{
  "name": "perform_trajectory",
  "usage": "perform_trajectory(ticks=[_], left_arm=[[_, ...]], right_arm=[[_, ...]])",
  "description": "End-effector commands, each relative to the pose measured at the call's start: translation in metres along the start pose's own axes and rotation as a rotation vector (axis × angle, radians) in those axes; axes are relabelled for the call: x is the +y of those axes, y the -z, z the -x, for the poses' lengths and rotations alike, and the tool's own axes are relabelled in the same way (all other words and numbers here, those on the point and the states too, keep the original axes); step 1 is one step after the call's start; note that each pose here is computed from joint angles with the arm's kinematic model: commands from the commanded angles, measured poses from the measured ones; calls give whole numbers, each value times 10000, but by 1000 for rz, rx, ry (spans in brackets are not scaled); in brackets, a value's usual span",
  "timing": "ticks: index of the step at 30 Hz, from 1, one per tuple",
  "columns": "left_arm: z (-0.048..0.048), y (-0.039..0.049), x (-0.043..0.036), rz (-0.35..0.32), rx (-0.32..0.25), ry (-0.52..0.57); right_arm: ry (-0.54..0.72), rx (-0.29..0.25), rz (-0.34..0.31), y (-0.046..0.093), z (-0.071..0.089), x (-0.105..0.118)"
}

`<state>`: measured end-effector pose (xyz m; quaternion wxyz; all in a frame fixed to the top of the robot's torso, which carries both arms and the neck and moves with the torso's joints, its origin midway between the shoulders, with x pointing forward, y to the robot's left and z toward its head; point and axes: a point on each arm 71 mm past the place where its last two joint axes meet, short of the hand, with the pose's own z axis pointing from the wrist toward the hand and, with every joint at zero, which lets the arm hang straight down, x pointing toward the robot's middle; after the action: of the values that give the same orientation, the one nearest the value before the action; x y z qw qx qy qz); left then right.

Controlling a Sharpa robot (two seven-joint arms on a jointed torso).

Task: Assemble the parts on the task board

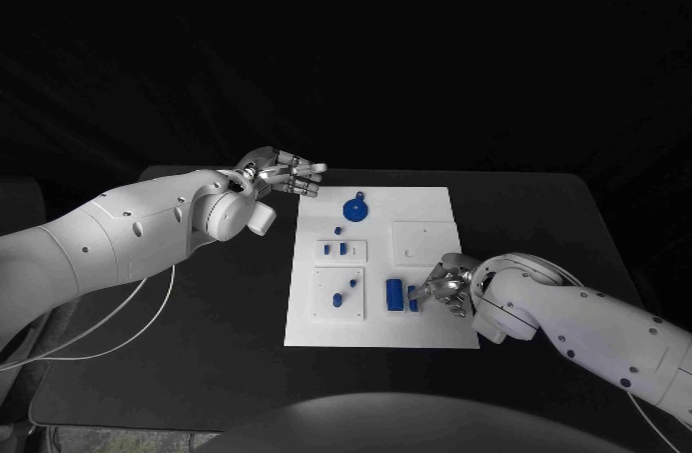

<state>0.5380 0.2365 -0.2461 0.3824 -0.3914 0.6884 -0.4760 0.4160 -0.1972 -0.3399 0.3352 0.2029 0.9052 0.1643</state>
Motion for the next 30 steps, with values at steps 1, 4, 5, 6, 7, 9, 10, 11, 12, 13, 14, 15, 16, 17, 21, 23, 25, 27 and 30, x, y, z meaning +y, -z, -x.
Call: perform_trajectory(ticks=[1,4,5,6,7,9,10,11,12,13,14,15,16,17,21,23,25,27,30], left_arm=[[-23,-4,-11,-7,17,1],[-21,-3,-10,-7,17,1],[-21,-3,-10,-6,17,1],[-22,-3,-10,-6,17,1],[-22,-3,-10,-6,17,1],[-22,-3,-10,-6,17,0],[-21,-3,-10,-6,17,0],[-21,-3,-10,-6,17,0],[-21,-3,-10,-6,17,0],[-22,-3,-10,-6,18,0],[-22,-3,-10,-6,18,0],[-23,-4,-10,-6,18,0],[-23,-4,-10,-6,18,0],[-24,-4,-10,-6,18,0],[-27,-6,-11,-6,19,0],[-28,-6,-11,-6,19,0],[-26,-6,-10,-6,19,0],[-25,-5,-10,-5,19,0],[-25,-5,-9,-5,19,0]], right_arm=[[22,-4,1,0,7,-19],[28,-15,-4,0,23,-39],[29,-17,-5,0,27,-44],[30,-19,-6,0,30,-48],[32,-22,-8,0,35,-54],[33,-26,-10,-1,40,-62],[33,-27,-12,-1,42,-66],[34,-28,-13,-1,44,-69],[34,-28,-13,-1,45,-71],[35,-28,-14,-1,45,-71],[35,-28,-14,-1,45,-71],[36,-28,-13,-1,45,-71],[36,-28,-13,-1,44,-70],[36,-27,-13,-1,44,-69],[34,-25,-10,-3,39,-62],[32,-24,-8,-3,37,-58],[31,-22,-6,-4,33,-51],[32,-19,-3,-5,29,-47],[43,-19,0,-11,24,-38]])
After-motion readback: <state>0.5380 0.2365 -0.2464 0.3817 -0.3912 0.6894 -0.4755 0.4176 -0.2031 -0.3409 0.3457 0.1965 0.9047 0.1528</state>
